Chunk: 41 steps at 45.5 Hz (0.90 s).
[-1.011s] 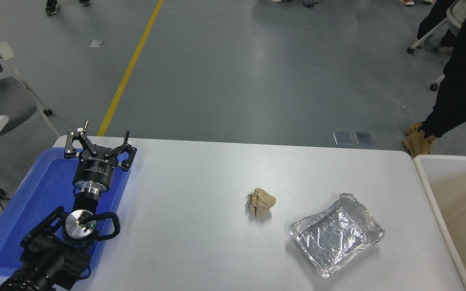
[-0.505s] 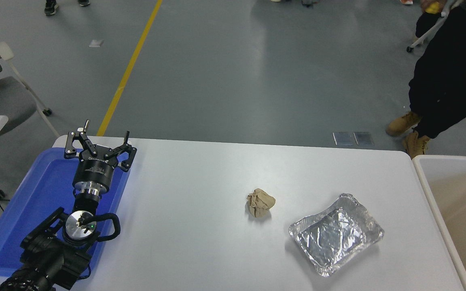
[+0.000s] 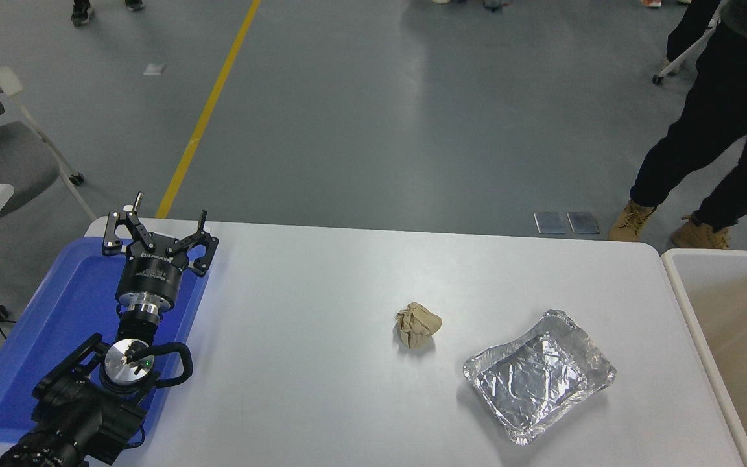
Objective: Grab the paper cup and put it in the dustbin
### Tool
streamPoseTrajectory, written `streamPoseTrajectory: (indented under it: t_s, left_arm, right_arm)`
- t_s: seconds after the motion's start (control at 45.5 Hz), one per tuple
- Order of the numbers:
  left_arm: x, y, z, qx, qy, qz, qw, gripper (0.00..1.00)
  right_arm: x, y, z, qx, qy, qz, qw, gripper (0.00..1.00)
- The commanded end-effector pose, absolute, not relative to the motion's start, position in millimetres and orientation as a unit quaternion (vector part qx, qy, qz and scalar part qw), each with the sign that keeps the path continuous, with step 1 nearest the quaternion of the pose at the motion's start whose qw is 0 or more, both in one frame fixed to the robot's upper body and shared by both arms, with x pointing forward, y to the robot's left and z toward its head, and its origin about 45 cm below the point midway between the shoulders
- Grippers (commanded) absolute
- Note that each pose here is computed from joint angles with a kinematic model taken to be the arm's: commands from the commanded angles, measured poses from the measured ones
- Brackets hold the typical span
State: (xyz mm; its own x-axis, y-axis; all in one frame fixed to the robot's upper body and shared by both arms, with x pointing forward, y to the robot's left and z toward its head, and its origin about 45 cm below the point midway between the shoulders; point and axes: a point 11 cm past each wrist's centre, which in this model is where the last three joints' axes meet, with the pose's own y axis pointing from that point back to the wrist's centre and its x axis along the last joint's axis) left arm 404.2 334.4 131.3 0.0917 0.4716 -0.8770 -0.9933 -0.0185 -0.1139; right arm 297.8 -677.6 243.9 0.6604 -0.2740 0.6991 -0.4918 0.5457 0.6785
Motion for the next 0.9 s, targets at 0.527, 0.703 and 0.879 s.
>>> streamPoseTrajectory:
  t_s: [0.527,0.703,0.879]
  left_arm:
    - [404.2,334.4,131.4,-0.401,0.325,0.59,0.621,1.0]
    - [404.1,334.7,131.0,-0.401,0.325,0.591,0.62,1.0]
    - [404.1,334.8,131.1,-0.401,0.325,0.591,0.62,1.0]
  right_arm:
    - [274,-622,114,0.515,-0.406,0.055,0.753,0.05]
    - [272,-615,105,0.522,-0.41,0.05,0.746,0.27]
    - [274,-607,98,0.532,-0.428,0.04,0.73,1.0]
